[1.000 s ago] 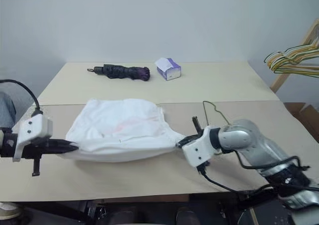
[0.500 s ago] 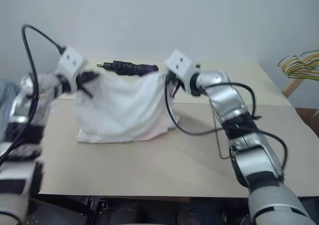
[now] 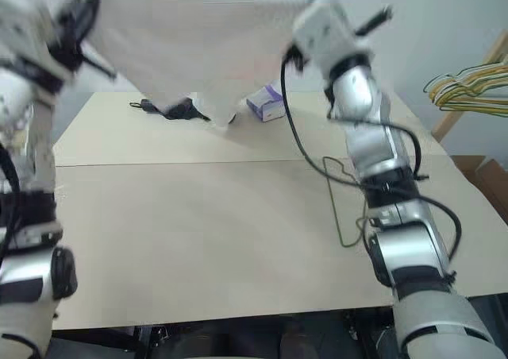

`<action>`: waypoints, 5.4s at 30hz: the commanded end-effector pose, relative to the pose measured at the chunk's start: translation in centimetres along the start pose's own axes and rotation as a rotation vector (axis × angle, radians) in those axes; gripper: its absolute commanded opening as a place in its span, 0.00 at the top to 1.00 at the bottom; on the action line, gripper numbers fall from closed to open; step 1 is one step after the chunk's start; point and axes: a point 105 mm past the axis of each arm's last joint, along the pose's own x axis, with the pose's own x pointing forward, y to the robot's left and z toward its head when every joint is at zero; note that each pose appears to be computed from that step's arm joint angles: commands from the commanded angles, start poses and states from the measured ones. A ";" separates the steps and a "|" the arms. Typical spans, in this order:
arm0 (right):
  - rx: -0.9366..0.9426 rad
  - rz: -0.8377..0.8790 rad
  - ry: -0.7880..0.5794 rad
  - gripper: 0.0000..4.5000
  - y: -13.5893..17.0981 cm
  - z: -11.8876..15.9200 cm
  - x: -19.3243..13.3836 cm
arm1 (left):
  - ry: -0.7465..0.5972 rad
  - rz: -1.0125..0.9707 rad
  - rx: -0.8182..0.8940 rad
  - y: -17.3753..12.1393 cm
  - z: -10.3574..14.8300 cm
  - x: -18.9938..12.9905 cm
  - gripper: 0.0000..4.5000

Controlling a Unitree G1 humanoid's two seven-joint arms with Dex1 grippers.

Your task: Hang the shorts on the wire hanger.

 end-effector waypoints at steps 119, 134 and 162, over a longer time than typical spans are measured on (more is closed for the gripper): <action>0.752 0.548 -0.014 1.00 11.0 7.1 -9.3 | 0.177 -0.192 -1.664 -17.3 -0.9 2.5 0.57; 0.686 0.518 -0.029 0.84 10.4 7.2 -9.2 | 0.169 -0.166 -1.515 -17.2 -1.6 3.2 1.00; 1.304 1.271 -0.153 0.00 5.5 7.3 -10.9 | -0.557 -0.866 -0.992 -6.7 7.2 -2.9 1.00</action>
